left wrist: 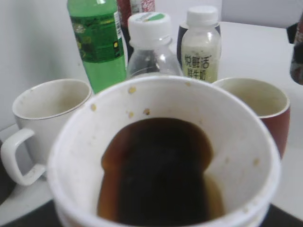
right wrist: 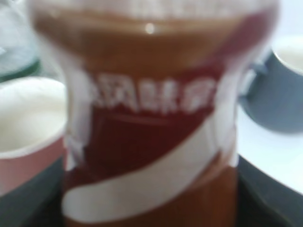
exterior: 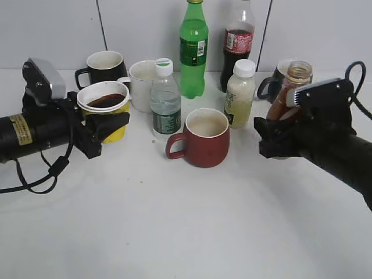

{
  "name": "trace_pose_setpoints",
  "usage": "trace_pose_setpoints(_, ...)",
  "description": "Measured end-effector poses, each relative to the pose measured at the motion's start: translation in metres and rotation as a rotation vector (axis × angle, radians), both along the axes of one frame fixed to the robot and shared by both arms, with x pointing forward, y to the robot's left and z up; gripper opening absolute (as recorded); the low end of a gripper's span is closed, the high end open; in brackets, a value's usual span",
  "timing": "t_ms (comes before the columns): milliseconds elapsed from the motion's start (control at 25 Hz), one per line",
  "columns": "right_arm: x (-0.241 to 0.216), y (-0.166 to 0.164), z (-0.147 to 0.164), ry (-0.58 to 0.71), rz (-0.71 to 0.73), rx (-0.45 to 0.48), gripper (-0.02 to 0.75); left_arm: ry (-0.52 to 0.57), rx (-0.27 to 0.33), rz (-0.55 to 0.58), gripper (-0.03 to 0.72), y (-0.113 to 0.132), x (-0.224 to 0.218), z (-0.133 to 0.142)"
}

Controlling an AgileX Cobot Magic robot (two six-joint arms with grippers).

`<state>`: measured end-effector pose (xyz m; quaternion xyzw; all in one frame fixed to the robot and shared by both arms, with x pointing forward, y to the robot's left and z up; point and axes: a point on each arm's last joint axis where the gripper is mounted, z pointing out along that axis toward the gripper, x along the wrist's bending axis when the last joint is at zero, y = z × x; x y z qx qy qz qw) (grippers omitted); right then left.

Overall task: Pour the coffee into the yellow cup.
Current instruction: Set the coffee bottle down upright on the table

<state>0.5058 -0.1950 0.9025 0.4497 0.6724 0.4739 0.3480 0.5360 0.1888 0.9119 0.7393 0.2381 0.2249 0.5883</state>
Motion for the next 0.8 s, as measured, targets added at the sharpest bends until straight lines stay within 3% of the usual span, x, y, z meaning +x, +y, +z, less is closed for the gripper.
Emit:
trace_pose_setpoints(320,0.004,-0.014,-0.033,-0.029,-0.093,0.011,0.502,0.036,-0.021,0.137,0.389,0.008,0.01,-0.013)
trace_pose_setpoints(800,0.002,-0.017,-0.052,0.027,-0.121,-0.011,0.502,0.047,-0.019,0.134,0.384,0.003,0.039,-0.053)
